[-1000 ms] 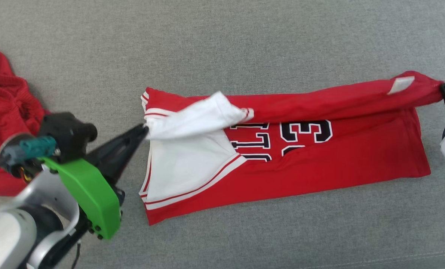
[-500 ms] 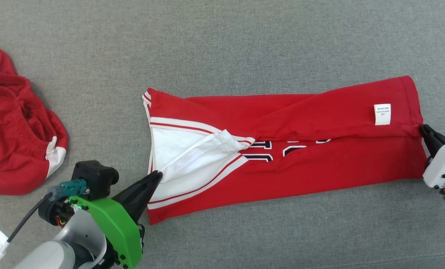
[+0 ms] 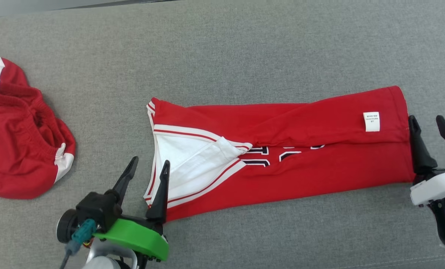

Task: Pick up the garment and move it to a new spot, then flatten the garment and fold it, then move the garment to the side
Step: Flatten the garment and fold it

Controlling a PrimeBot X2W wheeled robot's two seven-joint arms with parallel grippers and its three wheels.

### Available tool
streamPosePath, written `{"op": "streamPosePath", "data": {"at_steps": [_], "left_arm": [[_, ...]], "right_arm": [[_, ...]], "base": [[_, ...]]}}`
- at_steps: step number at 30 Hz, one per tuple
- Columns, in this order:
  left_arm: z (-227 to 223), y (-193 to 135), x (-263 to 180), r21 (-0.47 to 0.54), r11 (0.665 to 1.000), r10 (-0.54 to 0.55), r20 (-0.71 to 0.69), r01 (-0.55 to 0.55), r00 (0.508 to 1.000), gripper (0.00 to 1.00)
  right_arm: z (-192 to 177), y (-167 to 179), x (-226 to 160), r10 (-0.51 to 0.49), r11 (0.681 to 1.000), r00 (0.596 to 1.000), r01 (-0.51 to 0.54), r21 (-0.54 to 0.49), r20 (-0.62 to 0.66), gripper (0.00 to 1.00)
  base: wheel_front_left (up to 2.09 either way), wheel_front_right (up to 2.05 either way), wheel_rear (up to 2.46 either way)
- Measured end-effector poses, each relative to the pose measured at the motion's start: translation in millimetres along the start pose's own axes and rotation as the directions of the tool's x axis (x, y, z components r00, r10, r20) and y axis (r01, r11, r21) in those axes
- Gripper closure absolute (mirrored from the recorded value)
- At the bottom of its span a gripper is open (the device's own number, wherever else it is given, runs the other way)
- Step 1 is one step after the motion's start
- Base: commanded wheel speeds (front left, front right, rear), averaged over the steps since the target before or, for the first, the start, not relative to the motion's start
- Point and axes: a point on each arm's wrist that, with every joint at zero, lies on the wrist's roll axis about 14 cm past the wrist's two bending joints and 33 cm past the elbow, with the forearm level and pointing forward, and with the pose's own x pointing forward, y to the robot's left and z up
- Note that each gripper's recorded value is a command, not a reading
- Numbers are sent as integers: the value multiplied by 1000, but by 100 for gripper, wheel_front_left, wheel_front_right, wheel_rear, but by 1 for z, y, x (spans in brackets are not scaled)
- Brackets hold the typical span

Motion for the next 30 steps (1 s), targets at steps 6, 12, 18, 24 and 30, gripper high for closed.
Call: {"op": "streamPosePath", "data": {"at_steps": [6, 12, 18, 24, 30], "left_arm": [[5, 7, -7, 42, 992, 112, 120, -118, 986, 0], [45, 7, -25, 52, 977, 182, 293, -206, 939, 0], [53, -1, -52, 79, 973, 175, 349, -215, 921, 0], [59, -10, -74, 156, 958, 163, 392, -240, 906, 0], [60, -13, -85, 168, 952, 169, 408, -256, 897, 0]], "right_arm": [[-2, 11, -9, 35, 997, 997, -30, -74, 67, 0], [13, 30, -16, 52, 993, 990, -37, -112, 133, 0], [-11, 31, -38, 6, 1000, 997, -3, -31, 82, 0], [-40, 15, -45, -45, 998, 999, 46, 38, -22, 0], [-43, -12, -21, -107, 991, 988, 115, 75, -108, 0]], "base": [[0, 0, 0], [0, 0, 0], [0, 0, 0], [0, 0, 0], [0, 0, 0]]}}
